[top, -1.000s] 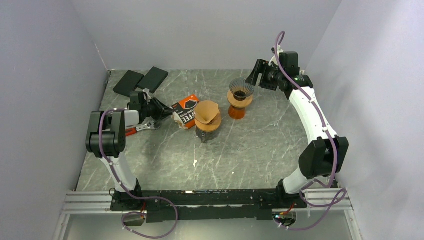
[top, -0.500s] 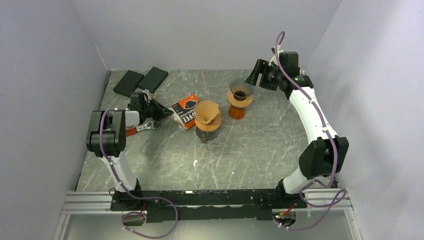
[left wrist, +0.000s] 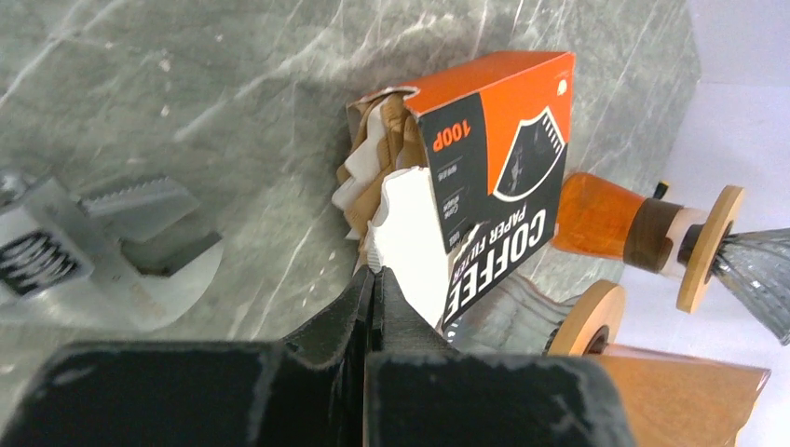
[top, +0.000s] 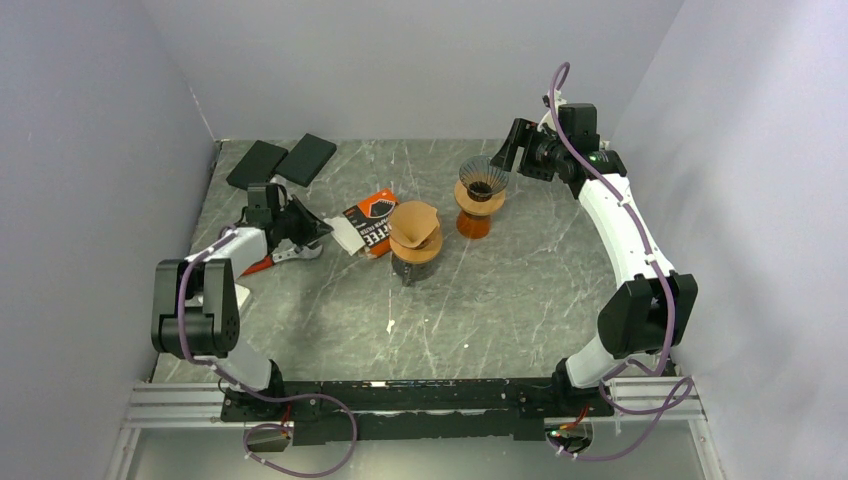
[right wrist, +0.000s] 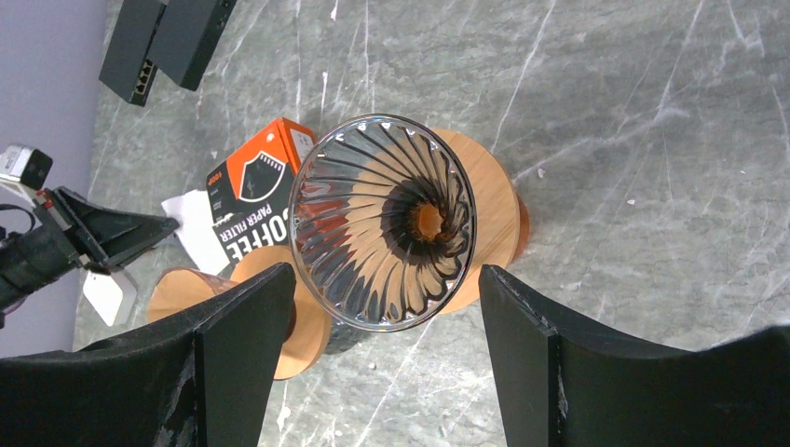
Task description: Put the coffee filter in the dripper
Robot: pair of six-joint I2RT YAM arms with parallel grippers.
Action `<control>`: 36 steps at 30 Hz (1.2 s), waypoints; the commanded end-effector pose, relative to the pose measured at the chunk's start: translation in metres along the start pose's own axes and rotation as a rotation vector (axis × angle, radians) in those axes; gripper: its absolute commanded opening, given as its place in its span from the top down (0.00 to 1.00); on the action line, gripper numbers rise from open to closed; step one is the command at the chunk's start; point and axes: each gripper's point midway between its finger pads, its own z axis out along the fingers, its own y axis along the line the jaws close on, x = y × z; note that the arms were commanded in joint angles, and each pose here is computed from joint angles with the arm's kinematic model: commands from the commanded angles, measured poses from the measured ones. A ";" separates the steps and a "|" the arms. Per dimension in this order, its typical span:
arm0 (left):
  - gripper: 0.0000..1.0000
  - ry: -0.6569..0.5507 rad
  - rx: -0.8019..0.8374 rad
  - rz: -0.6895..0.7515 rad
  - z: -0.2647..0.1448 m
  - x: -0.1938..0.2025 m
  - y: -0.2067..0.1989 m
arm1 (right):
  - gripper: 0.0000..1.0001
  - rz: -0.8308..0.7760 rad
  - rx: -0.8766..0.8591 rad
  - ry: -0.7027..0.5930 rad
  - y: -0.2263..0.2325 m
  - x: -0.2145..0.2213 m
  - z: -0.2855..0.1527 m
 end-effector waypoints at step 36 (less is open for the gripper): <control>1.00 -0.319 0.136 0.597 -0.154 -0.057 -0.112 | 0.22 -0.042 -0.100 -0.179 0.035 -0.042 -0.042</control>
